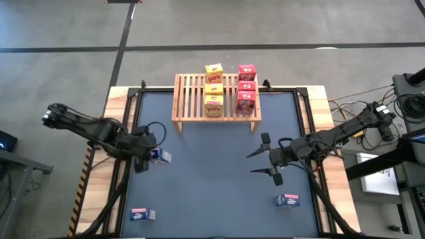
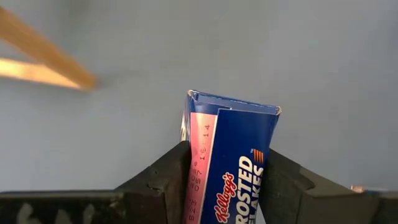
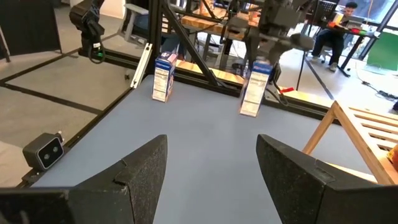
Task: Stack cereal on shelf
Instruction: Put the top blue cereal box on the shelf
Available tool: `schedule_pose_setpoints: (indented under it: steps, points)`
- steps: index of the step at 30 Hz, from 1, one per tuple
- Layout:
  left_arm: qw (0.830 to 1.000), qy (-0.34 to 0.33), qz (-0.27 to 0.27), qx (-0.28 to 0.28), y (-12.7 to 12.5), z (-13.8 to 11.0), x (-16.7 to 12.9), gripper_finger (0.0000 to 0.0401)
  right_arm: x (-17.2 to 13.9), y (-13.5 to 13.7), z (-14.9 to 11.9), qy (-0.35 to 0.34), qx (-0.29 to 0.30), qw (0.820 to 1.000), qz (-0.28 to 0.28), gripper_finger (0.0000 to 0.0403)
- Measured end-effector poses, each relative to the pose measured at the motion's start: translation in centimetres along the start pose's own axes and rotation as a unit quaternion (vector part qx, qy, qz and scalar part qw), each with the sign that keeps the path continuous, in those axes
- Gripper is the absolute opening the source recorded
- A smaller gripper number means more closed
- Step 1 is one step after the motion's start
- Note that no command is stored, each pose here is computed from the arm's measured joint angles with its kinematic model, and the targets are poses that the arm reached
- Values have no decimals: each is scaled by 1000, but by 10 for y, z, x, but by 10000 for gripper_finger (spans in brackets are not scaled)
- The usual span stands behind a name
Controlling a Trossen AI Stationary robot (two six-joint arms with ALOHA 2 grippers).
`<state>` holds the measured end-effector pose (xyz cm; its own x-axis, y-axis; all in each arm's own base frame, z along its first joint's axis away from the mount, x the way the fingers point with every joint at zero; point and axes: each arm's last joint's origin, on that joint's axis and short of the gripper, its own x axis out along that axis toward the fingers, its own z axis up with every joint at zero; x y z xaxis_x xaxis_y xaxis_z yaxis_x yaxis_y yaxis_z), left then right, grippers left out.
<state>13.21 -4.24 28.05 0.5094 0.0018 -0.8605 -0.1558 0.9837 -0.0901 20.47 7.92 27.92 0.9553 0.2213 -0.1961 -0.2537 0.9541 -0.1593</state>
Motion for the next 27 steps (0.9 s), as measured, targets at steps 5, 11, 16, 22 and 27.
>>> schedule_pose_setpoints:
  steps: [5,11,16,22,27]
  points:
    - [1000,-24,9,12,-2,11,-10,142,0,0,0,0,0,1000,0,237]
    - [998,-50,30,10,-6,20,-8,142,0,0,1,-3,4,1000,-1,237]
    - [997,-62,29,25,-10,27,-2,142,0,-2,0,-3,14,1000,-5,237]
    - [991,-113,55,50,-18,42,7,142,1,-7,0,-2,16,1000,-16,237]
    - [981,-155,85,84,-25,57,18,142,1,-11,0,-4,14,1000,-25,237]
